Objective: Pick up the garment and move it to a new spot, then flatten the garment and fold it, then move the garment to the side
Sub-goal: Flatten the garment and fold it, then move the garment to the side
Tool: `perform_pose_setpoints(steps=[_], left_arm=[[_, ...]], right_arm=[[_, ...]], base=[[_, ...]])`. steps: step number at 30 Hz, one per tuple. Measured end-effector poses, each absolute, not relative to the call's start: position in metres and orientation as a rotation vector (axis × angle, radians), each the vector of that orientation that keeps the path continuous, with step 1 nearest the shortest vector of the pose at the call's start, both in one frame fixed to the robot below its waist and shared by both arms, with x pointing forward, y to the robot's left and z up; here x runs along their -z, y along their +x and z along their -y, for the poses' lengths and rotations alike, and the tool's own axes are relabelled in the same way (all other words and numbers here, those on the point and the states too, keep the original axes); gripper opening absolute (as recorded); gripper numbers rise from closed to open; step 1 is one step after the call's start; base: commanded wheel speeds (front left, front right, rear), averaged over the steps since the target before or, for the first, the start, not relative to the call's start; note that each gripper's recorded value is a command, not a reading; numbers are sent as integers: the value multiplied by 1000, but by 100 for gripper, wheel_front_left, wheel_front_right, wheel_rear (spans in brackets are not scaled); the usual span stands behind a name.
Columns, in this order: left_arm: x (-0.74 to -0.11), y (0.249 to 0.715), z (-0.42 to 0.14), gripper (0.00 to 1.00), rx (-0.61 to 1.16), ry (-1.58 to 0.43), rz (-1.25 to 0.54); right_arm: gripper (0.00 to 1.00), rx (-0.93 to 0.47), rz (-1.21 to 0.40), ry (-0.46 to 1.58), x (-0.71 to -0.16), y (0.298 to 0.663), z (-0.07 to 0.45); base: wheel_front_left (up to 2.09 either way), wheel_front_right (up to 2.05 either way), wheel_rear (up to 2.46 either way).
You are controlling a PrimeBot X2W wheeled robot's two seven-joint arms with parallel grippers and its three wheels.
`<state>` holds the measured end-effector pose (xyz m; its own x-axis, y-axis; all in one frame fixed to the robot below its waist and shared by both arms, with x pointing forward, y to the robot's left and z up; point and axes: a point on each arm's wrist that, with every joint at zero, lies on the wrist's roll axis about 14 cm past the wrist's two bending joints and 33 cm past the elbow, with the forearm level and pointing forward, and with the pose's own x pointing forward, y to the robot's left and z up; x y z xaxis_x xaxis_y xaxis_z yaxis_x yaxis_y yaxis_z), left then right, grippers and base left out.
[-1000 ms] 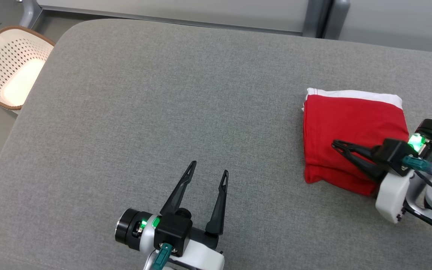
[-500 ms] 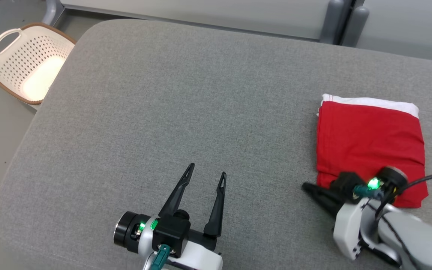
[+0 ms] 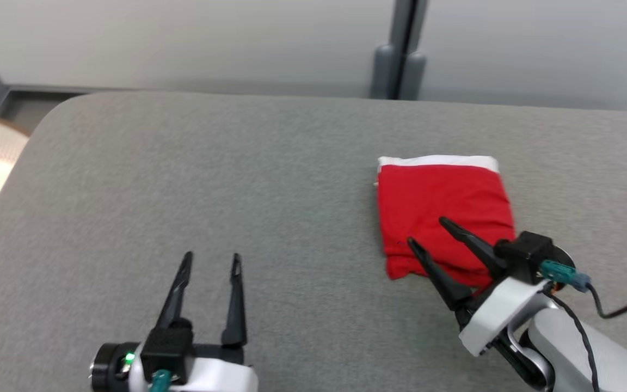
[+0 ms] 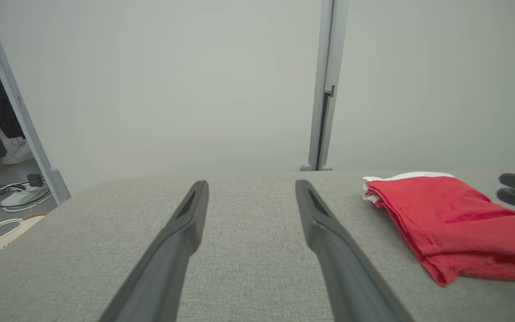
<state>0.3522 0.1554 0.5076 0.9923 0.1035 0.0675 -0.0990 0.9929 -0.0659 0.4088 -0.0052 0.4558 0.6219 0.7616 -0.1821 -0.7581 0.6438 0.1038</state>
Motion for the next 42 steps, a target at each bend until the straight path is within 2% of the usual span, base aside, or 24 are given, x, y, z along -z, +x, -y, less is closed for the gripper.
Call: perform_pose_setpoints(steps=[10, 16, 21, 42], left_arm=[[-510, 340, -146, 100, -25, -42, 86], [-520, 330, -137, 100, 7, -27, 125], [-521, 324, -139, 100, 1, -19, 130], [-489, 302, -156, 100, -58, -57, 26]], right_arm=[[100, -467, -29, 31, -497, 385, 117], [100, -323, -29, 39, -487, 354, 152], [100, -298, -46, 63, -477, 341, 148], [100, -288, 24, 100, -496, 344, 138]], base=[[0, 0, 0], [0, 0, 0], [0, 0, 0], [0, 0, 0]])
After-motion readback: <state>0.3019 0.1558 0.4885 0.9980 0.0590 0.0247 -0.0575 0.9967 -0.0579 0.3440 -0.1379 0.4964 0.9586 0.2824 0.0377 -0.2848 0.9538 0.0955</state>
